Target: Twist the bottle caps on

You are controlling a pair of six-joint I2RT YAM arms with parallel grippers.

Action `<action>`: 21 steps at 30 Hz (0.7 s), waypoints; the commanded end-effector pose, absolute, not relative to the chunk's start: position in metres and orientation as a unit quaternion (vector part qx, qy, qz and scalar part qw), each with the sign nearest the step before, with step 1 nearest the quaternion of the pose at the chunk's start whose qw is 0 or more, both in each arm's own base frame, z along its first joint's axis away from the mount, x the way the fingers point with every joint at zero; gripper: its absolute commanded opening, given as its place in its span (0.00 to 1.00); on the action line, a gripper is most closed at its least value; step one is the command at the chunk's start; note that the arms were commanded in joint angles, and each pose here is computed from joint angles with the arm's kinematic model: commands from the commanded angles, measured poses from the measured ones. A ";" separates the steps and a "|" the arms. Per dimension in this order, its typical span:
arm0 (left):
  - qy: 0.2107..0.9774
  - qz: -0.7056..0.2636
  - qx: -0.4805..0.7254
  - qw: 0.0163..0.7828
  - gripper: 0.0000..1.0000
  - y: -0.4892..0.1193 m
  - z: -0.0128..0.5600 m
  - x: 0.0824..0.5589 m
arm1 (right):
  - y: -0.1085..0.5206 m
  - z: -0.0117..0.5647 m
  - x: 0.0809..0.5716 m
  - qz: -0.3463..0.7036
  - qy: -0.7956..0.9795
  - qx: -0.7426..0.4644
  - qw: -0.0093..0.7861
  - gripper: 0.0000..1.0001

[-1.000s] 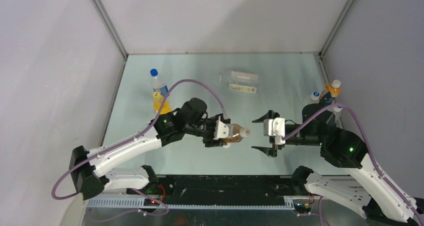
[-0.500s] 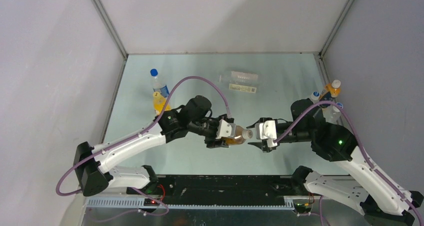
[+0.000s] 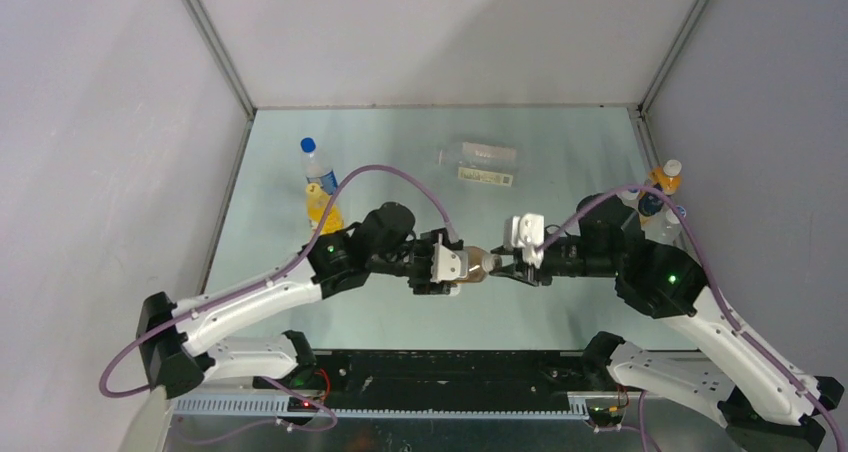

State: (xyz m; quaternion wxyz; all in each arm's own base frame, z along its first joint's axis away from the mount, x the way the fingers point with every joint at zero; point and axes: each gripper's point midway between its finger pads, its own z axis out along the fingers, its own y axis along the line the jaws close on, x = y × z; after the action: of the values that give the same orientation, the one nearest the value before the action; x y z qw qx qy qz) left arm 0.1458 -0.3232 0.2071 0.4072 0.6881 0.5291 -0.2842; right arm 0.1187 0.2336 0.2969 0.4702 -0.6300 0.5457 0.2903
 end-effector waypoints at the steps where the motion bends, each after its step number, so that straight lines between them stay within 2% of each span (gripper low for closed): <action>1: 0.523 -0.155 0.599 0.586 0.00 -0.320 0.261 0.199 | 0.250 0.305 0.142 0.344 0.678 -0.466 0.453 0.00; 4: 0.505 -0.057 0.521 0.686 0.00 -0.304 0.297 0.217 | 0.254 0.308 0.161 0.379 0.768 -0.291 0.427 0.00; 7: 0.474 0.034 0.497 0.725 0.00 -0.293 0.297 0.213 | 0.250 0.311 0.184 0.396 0.809 -0.143 0.410 0.00; 8: 0.460 0.092 0.477 0.743 0.00 -0.284 0.309 0.219 | 0.250 0.310 0.187 0.410 0.817 -0.092 0.395 0.00; 12: 0.422 0.191 0.476 0.747 0.00 -0.286 0.302 0.215 | 0.257 0.314 0.192 0.458 0.806 -0.019 0.374 0.00; 15: 0.444 0.162 0.476 0.741 0.00 -0.293 0.293 0.216 | 0.259 0.324 0.190 0.471 0.790 -0.042 0.391 0.00; 16: 0.448 0.153 0.504 0.722 0.00 -0.298 0.281 0.215 | 0.258 0.326 0.189 0.464 0.784 -0.071 0.407 0.03; 18: 0.469 0.099 0.517 0.709 0.00 -0.303 0.276 0.212 | 0.250 0.336 0.185 0.450 0.762 -0.126 0.449 0.35; 19: 0.478 0.060 0.513 0.710 0.00 -0.305 0.277 0.210 | 0.245 0.337 0.185 0.430 0.751 -0.163 0.473 0.42; 20: 0.484 0.051 0.537 0.689 0.00 -0.306 0.267 0.208 | 0.241 0.340 0.180 0.424 0.741 -0.189 0.486 0.55; 21: 0.491 0.024 0.559 0.667 0.00 -0.306 0.255 0.204 | 0.238 0.340 0.180 0.401 0.727 -0.231 0.508 0.60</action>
State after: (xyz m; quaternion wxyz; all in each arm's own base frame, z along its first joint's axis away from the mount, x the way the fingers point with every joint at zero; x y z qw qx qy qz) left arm 0.2222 -0.2876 0.2475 0.6830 0.5246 0.4885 0.1403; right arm 0.1746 0.2446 0.3045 0.4005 -0.1308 0.8013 0.4248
